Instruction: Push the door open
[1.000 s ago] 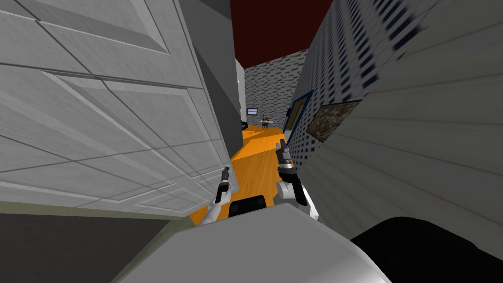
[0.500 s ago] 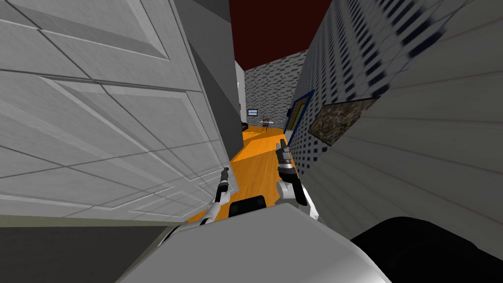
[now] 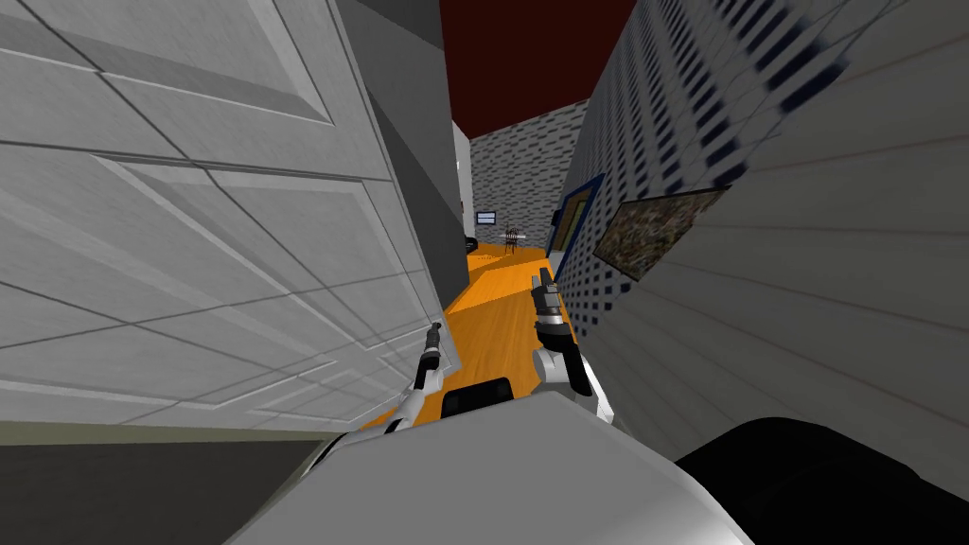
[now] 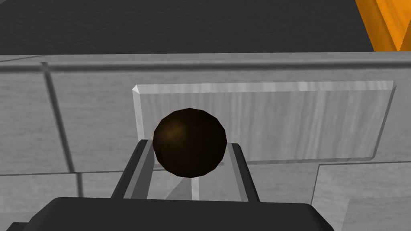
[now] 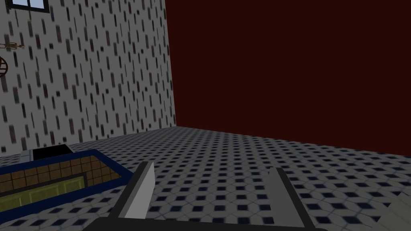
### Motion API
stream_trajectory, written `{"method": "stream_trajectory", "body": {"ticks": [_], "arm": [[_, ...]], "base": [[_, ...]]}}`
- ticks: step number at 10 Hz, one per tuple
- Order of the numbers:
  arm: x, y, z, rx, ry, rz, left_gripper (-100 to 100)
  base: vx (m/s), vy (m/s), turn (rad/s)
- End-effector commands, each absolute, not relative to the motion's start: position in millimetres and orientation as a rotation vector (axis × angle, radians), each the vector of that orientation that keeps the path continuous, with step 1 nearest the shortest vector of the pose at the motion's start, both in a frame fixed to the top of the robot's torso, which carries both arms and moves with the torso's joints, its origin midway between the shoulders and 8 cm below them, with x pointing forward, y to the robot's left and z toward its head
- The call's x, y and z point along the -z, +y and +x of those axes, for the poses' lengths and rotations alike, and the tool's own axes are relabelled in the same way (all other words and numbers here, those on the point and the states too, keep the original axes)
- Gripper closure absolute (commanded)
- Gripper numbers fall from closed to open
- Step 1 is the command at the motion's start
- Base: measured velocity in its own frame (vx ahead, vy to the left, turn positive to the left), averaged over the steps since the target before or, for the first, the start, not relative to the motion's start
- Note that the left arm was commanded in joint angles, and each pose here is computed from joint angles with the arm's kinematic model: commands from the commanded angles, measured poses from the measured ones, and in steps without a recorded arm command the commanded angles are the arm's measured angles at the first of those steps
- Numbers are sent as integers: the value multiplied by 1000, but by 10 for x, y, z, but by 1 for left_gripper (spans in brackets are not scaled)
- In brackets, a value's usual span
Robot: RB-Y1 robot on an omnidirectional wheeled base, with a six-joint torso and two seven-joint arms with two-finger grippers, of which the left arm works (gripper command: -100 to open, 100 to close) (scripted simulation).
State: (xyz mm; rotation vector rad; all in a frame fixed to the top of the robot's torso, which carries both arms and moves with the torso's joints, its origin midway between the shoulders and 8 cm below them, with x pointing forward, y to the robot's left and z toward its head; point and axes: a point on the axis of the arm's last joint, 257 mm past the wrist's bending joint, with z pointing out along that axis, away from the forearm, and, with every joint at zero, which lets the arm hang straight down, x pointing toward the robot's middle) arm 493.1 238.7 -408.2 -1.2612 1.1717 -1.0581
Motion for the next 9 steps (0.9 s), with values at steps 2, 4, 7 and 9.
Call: {"method": "stream_trajectory", "body": {"ticks": [2, 4, 7, 9], "arm": [[3944, 2591, 4908, 1052, 1123, -1247, 100], [4002, 2534, 4922, 1058, 1174, -1229, -100], [3972, 2454, 4966, 1087, 1210, -1189, -100], [3959, 2340, 4989, 1116, 1235, -1167, -100]], "base": [[-18, 6, 61], [21, 54, 235], [45, 74, 284], [34, 51, 269]]}}
